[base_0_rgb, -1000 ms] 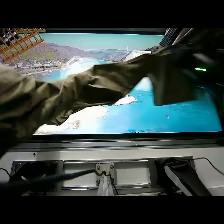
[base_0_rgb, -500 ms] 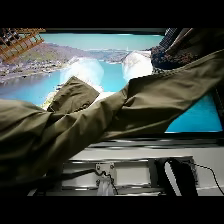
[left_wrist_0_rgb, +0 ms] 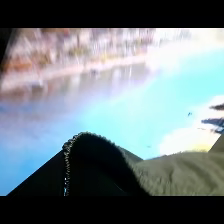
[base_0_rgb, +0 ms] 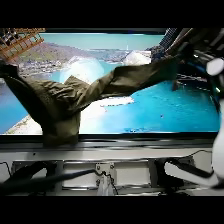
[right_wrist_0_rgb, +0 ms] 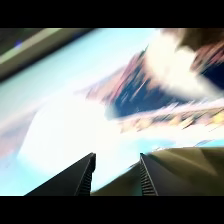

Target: Fold the clothes and pants, and hang the long-sleeved shirts on hangers.

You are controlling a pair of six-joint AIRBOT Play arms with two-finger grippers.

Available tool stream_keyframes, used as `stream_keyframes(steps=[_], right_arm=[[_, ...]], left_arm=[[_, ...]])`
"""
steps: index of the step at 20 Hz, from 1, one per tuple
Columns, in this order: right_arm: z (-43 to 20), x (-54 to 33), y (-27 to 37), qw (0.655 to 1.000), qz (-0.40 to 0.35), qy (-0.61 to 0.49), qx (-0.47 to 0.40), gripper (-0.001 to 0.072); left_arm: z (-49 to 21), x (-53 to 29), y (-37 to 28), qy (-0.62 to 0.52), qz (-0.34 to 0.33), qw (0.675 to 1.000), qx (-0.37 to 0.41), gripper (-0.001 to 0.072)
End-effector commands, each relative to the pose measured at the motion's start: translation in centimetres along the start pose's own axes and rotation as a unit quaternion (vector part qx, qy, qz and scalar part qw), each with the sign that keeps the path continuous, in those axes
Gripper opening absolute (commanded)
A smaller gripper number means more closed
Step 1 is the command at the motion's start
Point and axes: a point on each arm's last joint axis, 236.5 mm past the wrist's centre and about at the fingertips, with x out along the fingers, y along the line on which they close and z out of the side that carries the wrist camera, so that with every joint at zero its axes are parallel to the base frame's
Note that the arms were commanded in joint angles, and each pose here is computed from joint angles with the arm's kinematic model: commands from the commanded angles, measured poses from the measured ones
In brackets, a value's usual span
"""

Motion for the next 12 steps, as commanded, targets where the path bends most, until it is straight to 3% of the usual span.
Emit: stream_keyframes(steps=[1, 6, 12], right_arm=[[-5.7, 5.4, 5.1, 0.986, 0.093, 0.136, -0.024, 0.0346], [-16.2, 0.3, 10.7, 0.929, 0.159, 0.276, -0.187, 0.0327], [-34.1, -1.6, 12.5, 0.872, 0.183, 0.417, -0.178, 0.0328]], left_arm=[[-7.6, 10.9, -1.5, 0.147, 0.028, 0.988, -0.023, 0.0007], [-14.2, 12.2, 6.9, 0.242, 0.089, 0.961, -0.100, 0.0007], [-19.0, 10.7, 10.9, 0.320, 0.102, 0.937, -0.096, 0.0007]])
